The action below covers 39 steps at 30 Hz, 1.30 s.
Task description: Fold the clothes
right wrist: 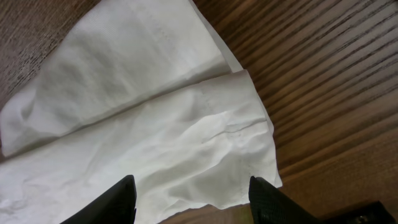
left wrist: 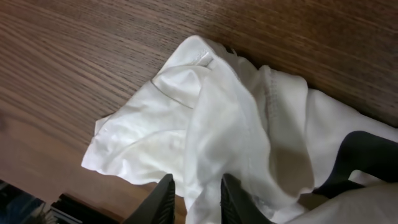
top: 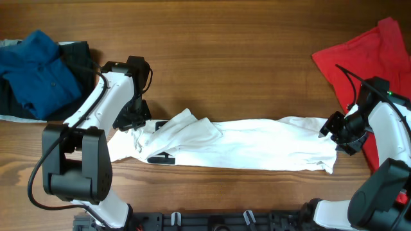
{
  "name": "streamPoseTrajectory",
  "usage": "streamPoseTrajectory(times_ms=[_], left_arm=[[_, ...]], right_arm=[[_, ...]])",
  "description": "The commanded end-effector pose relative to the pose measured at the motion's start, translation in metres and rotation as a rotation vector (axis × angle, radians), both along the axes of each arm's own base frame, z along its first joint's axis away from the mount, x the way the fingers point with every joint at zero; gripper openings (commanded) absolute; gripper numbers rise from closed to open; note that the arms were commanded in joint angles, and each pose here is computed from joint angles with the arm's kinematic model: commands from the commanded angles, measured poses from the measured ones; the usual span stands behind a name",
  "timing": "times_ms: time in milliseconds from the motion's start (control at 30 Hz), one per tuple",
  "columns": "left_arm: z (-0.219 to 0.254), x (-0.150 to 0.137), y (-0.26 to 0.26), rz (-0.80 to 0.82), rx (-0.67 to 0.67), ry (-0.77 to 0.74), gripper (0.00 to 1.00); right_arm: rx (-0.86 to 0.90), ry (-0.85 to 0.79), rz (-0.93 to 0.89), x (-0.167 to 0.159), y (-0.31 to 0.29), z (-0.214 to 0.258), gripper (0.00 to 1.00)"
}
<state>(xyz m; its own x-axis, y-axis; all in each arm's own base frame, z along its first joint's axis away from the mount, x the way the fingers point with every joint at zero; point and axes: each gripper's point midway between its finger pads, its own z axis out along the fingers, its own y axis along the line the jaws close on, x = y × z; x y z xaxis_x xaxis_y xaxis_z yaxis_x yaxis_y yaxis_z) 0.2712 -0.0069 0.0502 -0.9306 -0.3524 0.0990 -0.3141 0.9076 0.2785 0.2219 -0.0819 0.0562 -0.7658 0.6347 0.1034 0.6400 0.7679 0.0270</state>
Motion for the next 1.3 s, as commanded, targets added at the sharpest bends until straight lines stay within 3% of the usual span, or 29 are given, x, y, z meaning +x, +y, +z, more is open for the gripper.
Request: streamPoseTrajectory(times_ms=[0, 233, 433, 600, 667, 733, 767, 1067, 1267], left_arm=[[0.012, -0.002, -0.004, -0.020, -0.036, -0.029, 0.26], [0.037, -0.001, -0.010, -0.015, -0.086, -0.120, 0.33], [0.007, -0.019, -0.022, -0.003, -0.161, -0.066, 0.34], [-0.007, -0.016, -0.019, -0.007, -0.146, -0.097, 0.33], [-0.009, -0.012, -0.019, -0.009, -0.146, -0.114, 0.27], [-0.009, -0.007, -0.015, -0.014, -0.121, -0.137, 0.09], [-0.008, -0.003, -0.011, -0.016, -0.101, -0.153, 0.05], [0.026, 0.044, 0.041, 0.256, -0.023, -0.375, 0.04], [0.027, 0.054, 0.058, 0.371, -0.126, -0.425, 0.04]], right_arm=[[0.002, -0.008, 0.003, -0.001, 0.000, 0.001, 0.59], [0.002, -0.008, 0.003, -0.001, 0.000, 0.001, 0.59], [0.002, -0.008, 0.003, -0.001, 0.000, 0.001, 0.59], [0.003, -0.007, 0.003, -0.002, 0.000, 0.001, 0.59], [0.003, -0.006, 0.003, -0.002, 0.000, 0.001, 0.59], [0.004, -0.005, 0.003, -0.002, 0.001, 0.001, 0.59], [0.004, -0.005, 0.003, -0.002, 0.001, 0.001, 0.59], [0.003, -0.004, 0.003, -0.002, 0.001, 0.001, 0.58], [0.000, -0.004, 0.003, -0.002, 0.000, 0.001, 0.58]])
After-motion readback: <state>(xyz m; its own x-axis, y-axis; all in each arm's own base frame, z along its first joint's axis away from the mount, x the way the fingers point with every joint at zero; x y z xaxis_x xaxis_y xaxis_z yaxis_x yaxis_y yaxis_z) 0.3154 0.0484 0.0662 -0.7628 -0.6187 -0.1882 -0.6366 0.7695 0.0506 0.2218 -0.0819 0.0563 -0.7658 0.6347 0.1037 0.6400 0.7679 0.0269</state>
